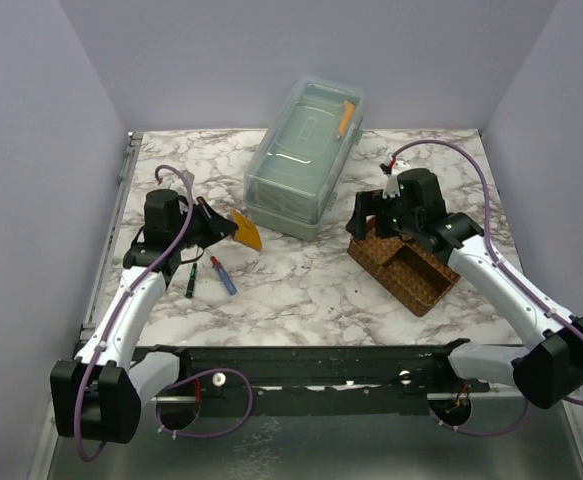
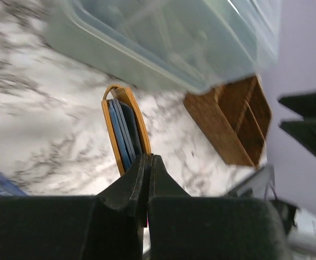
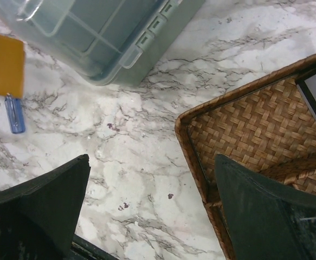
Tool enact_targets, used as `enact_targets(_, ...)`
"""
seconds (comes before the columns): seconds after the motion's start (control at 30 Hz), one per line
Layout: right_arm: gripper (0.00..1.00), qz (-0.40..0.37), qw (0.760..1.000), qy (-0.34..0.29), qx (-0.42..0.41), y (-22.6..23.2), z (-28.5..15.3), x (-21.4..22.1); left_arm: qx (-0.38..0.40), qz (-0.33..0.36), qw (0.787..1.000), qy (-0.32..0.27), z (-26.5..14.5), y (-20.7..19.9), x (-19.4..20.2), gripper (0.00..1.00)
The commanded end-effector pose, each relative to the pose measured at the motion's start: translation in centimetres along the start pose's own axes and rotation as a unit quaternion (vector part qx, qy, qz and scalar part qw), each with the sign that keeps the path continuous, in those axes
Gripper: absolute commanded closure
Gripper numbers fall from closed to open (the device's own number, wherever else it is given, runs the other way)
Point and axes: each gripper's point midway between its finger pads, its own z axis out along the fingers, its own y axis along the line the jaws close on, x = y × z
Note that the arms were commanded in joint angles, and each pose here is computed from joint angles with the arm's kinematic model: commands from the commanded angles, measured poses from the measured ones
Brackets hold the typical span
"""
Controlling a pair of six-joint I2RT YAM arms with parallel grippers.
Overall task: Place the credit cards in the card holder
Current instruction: Open the card holder at the center of the board.
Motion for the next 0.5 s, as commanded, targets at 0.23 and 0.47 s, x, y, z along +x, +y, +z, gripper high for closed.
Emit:
enact_targets(0.23,0.0,-0.123,0.981,0.006,-0.153,9.3,1.9,4.4,0.179,0.077,0.938,0.288,1.6,-6.6,14.2,1.0)
enact_targets(0.47,0.0,-0.086,0.982,0.059,-0.16,8.7,4.7,9.3,-0.058,0.112,0.943,0.309,6.2,1.2,14.2,0.7)
